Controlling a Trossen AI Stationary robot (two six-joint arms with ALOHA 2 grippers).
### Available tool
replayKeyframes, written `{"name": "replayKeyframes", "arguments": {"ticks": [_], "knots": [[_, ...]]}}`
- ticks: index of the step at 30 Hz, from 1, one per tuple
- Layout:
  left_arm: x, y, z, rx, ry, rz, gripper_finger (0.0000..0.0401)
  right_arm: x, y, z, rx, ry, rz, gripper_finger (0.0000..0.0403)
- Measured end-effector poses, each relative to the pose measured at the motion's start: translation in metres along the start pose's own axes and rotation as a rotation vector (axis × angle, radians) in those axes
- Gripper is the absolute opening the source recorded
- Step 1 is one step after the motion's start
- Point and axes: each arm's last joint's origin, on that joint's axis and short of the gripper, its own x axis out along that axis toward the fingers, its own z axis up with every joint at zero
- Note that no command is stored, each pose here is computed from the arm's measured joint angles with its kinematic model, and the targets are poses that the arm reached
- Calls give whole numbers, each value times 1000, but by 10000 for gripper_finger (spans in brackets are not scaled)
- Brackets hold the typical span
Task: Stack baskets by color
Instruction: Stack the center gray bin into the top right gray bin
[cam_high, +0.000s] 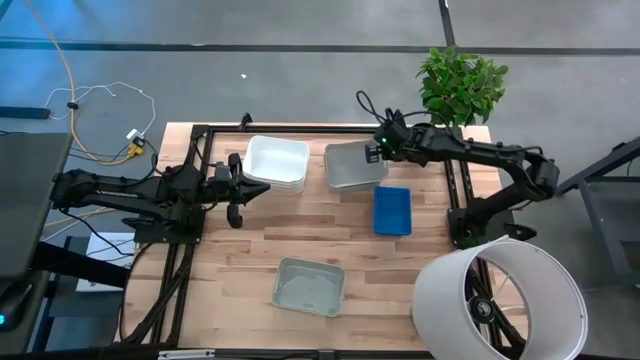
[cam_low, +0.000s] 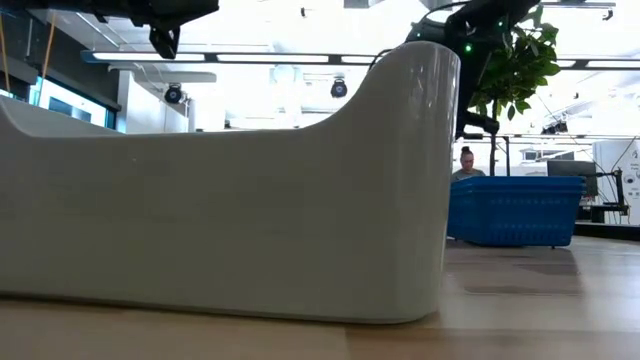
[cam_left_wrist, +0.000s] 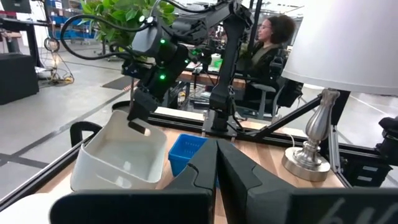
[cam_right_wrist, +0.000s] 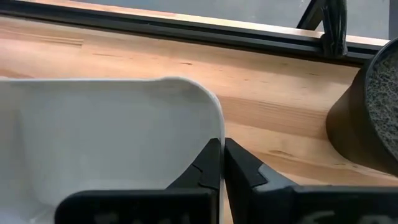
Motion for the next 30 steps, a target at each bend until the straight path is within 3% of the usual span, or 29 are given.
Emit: {"name": "replayKeyframes", "arguments": {"ticks": [13, 23, 26, 30], "knots": [[0, 0, 0, -15, 0, 1, 0, 12, -14, 5, 42, 89, -21, 0], [0, 0, 0, -8, 0, 4, 0, 13, -16, 9, 74, 74, -25, 2], [0, 0, 0, -7, 1, 4, 0, 12, -15, 9, 75, 67, -19, 22], [0, 0, 0, -7, 1, 3, 0, 12, -15, 9, 72, 66, -18, 83]]}}
